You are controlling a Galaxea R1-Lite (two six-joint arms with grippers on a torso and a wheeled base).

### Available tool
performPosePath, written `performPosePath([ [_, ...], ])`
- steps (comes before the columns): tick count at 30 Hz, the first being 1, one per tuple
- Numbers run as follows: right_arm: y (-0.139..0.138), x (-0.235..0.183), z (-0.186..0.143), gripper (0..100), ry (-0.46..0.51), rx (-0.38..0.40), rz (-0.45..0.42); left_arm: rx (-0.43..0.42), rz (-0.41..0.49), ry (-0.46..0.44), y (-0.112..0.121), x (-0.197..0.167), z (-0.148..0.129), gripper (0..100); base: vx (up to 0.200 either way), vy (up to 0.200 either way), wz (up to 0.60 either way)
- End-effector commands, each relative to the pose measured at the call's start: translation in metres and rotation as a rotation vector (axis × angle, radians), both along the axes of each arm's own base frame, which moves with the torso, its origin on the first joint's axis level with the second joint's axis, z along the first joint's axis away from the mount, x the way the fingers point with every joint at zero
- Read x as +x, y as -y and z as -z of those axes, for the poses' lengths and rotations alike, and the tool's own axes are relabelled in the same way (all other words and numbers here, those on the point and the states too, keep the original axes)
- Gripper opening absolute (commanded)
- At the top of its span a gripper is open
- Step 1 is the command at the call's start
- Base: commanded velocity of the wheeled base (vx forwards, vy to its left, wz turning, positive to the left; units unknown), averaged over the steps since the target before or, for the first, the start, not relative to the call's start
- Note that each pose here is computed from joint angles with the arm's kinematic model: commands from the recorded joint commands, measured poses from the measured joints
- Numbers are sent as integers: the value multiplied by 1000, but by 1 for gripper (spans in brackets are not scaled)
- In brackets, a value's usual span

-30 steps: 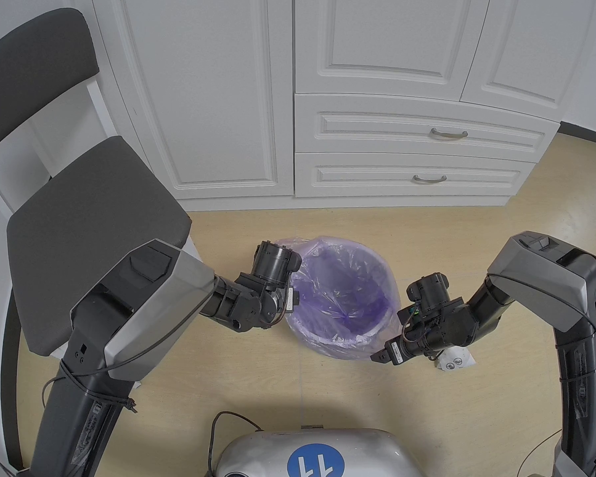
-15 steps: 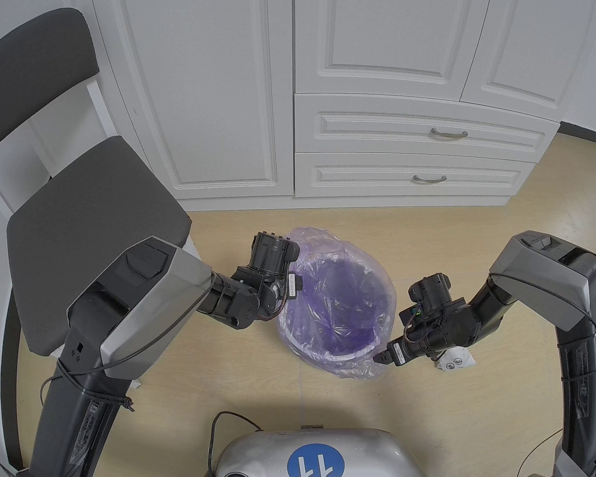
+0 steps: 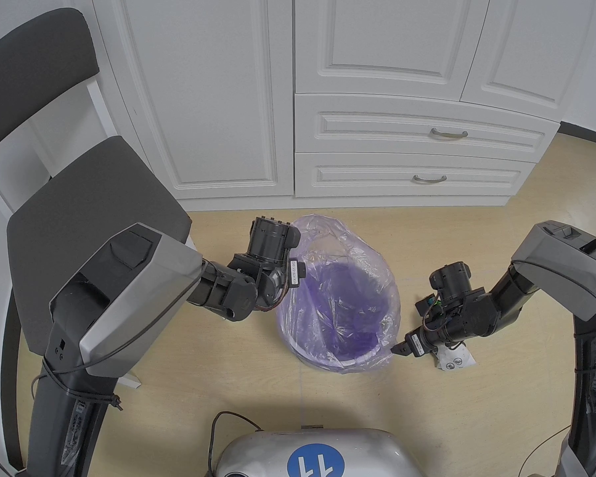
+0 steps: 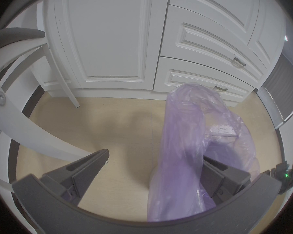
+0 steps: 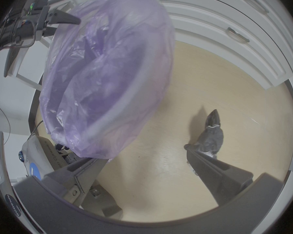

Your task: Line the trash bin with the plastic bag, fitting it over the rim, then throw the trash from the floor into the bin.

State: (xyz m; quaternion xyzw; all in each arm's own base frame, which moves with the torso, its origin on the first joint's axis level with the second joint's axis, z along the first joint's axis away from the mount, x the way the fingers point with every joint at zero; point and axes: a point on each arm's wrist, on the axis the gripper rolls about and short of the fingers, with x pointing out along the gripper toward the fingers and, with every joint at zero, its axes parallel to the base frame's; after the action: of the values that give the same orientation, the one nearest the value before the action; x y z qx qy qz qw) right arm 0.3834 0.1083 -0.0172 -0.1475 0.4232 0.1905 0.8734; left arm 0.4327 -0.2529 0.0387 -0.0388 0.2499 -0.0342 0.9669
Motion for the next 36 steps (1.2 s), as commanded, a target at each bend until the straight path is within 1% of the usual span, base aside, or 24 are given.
performPosePath([
  [1,12,5,-12,100,37,10,31,-15,12,9,-3,-4,-13,100,0,0,0],
  [7,30,13,-34,100,95,36,77,-56,113,-24,-6,-15,-22,100,0,0,0],
  [9,36,14,-38,100,104,39,87,-73,133,-18,-6,-15,-24,100,0,0,0],
  [14,42,16,-41,100,113,53,93,-88,124,6,-8,-6,-24,100,0,0,0],
  [20,41,21,-49,100,140,86,107,-87,84,10,-19,9,-15,100,0,0,0],
  [21,35,23,-57,100,165,168,116,-84,66,3,-24,15,-8,100,0,0,0],
  [22,30,24,-59,100,173,215,122,-84,58,0,-27,17,-5,100,0,0,0],
  [23,28,24,-59,100,176,226,126,-83,56,-1,-28,18,-4,100,0,0,0],
  [24,20,26,-60,100,196,271,134,-82,50,-7,-29,20,1,100,0,0,0],
  [25,16,27,-61,100,214,298,138,-83,47,-8,-30,22,3,100,0,0,0],
  [26,16,27,-61,100,214,298,138,-83,47,-8,-30,22,3,100,0,0,0],
  [28,10,31,-59,100,242,345,154,-82,38,-6,-31,27,8,100,0,0,0],
  [31,6,32,-59,100,247,364,156,-83,34,-2,-32,30,10,100,0,0,0],
  [32,-1,33,-55,100,238,388,161,-83,31,-2,-32,33,13,100,0,0,0],
  [36,-9,35,-41,100,209,384,162,-79,26,-9,-33,36,19,100,0,0,0],
])
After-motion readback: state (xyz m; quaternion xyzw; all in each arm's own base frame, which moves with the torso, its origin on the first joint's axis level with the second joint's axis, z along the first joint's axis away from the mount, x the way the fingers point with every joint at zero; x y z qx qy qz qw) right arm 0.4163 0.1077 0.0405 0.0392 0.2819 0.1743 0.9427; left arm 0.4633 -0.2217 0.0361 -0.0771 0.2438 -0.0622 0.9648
